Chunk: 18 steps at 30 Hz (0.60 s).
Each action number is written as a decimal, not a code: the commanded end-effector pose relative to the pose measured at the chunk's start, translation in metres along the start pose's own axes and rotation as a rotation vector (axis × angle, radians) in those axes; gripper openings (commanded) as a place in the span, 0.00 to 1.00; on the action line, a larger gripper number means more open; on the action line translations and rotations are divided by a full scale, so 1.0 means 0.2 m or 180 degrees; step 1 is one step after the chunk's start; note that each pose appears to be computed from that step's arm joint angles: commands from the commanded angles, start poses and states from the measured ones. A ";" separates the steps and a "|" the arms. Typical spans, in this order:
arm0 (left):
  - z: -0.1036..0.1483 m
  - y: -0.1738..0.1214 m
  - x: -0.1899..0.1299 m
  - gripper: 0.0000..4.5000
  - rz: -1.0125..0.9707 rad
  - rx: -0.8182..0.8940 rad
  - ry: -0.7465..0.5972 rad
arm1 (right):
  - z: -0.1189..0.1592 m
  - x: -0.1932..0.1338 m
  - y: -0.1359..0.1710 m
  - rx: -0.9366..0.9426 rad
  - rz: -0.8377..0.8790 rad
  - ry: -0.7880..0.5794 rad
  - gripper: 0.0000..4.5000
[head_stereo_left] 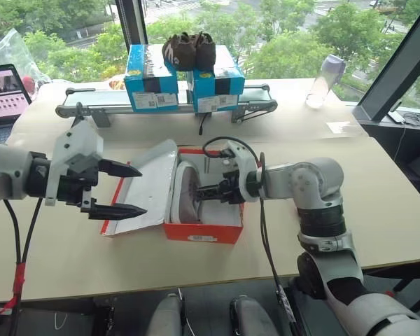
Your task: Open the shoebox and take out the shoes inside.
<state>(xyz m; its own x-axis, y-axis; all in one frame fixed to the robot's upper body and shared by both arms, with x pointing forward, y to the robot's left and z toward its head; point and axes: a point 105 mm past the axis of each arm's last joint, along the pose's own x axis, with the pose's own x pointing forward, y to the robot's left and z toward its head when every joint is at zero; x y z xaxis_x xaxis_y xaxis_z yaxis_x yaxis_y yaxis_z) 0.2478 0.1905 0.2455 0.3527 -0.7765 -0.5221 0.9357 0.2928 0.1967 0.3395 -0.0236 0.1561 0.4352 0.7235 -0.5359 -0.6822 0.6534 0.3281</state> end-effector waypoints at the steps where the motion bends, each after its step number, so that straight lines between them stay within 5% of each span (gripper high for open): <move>1: 0.05 -0.02 -0.03 1.00 0.0082 0.0139 -0.0029 | 0.01 0.06 -0.02 -0.0075 -0.0060 -0.0039 0.98; 8: 0.04 -0.03 -0.04 1.00 0.0122 0.0120 -0.0017 | -0.04 0.16 -0.06 -0.0080 -0.0125 0.0034 0.98; 11: 0.04 -0.04 -0.04 1.00 0.0131 0.0113 -0.0016 | -0.04 0.18 -0.08 -0.0069 -0.0140 0.0031 0.84; 18: 0.04 -0.03 -0.04 1.00 0.0142 0.0112 -0.0020 | 0.02 0.16 -0.04 -0.0080 -0.0048 -0.0112 0.31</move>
<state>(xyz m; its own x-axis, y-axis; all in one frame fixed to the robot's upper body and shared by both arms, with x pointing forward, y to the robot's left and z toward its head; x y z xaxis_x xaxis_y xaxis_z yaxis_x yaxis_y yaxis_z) 0.2408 0.1917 0.2444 0.3751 -0.7697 -0.5166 0.9269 0.3169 0.2009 0.3588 -0.0076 0.1247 0.4483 0.7028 -0.5524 -0.6758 0.6710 0.3052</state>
